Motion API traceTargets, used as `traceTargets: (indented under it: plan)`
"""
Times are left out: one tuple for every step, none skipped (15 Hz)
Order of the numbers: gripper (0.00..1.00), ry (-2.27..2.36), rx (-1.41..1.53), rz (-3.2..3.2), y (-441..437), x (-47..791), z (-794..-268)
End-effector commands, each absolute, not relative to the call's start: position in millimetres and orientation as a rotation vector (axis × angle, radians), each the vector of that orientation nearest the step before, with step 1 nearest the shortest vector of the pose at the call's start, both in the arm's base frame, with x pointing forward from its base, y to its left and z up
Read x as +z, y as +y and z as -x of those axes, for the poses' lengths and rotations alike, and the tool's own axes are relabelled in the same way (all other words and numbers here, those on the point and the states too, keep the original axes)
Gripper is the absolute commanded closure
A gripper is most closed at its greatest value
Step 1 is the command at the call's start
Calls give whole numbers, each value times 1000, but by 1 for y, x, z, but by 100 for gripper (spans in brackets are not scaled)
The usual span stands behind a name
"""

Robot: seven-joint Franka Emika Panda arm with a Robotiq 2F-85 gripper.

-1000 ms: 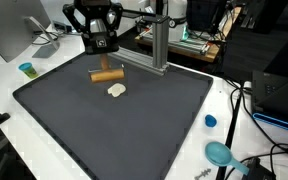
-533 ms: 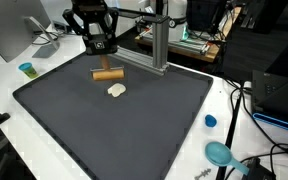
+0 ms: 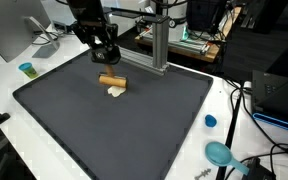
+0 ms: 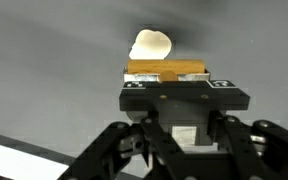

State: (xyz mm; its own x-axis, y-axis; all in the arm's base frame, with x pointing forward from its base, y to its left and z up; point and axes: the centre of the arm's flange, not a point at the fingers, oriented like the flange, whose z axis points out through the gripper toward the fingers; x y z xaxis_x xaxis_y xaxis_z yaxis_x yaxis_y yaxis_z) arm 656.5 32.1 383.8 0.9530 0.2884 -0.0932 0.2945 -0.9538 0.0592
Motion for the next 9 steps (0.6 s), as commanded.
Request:
traceTargets:
  plan:
    - [78, 147, -138, -3063, 20, 372, -675]
    - [78, 64, -157, -3064, 18, 368, -677]
    - [53, 207, -147, -3047, 18, 366, -663]
    - [53, 153, -154, -3047, 15, 361, -665]
    - [78, 125, -158, -3046, 14, 358, -667]
    - [78, 153, -172, -3049, 16, 353, -669]
    - [78, 171, -191, -3045, 16, 346, -672]
    - [78, 178, -207, -3046, 16, 341, -673]
    - [78, 180, -220, -3045, 15, 336, -674]
